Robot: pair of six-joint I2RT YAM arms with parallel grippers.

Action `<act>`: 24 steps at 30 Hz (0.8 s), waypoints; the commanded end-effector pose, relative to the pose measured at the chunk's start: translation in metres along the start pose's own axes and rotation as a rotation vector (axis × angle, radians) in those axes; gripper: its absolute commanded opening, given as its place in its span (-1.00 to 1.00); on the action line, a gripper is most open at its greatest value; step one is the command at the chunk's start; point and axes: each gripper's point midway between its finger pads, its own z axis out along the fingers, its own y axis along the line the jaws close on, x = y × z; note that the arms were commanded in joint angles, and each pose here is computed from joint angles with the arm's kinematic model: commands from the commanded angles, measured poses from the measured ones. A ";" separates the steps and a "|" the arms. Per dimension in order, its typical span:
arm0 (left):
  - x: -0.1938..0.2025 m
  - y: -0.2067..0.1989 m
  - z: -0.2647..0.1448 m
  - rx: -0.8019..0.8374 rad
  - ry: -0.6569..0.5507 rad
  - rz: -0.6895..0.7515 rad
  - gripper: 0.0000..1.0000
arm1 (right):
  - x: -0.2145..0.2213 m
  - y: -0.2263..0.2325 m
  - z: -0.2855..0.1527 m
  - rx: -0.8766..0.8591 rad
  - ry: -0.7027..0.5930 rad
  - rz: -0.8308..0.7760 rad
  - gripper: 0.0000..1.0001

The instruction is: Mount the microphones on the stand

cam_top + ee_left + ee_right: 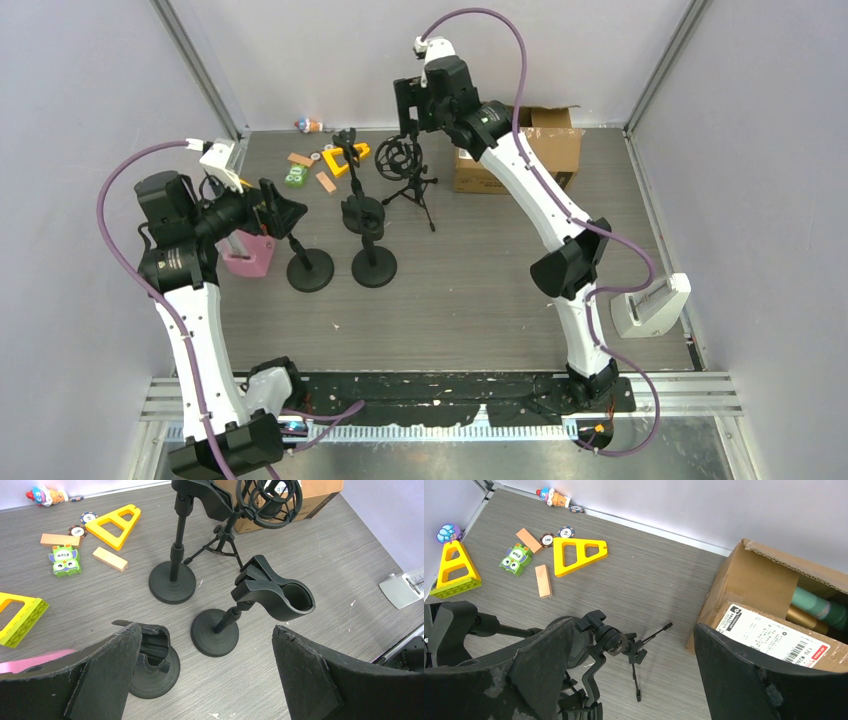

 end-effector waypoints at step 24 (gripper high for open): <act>-0.005 -0.013 -0.011 0.011 -0.008 0.031 0.99 | 0.057 -0.336 -0.046 0.595 0.020 0.381 0.91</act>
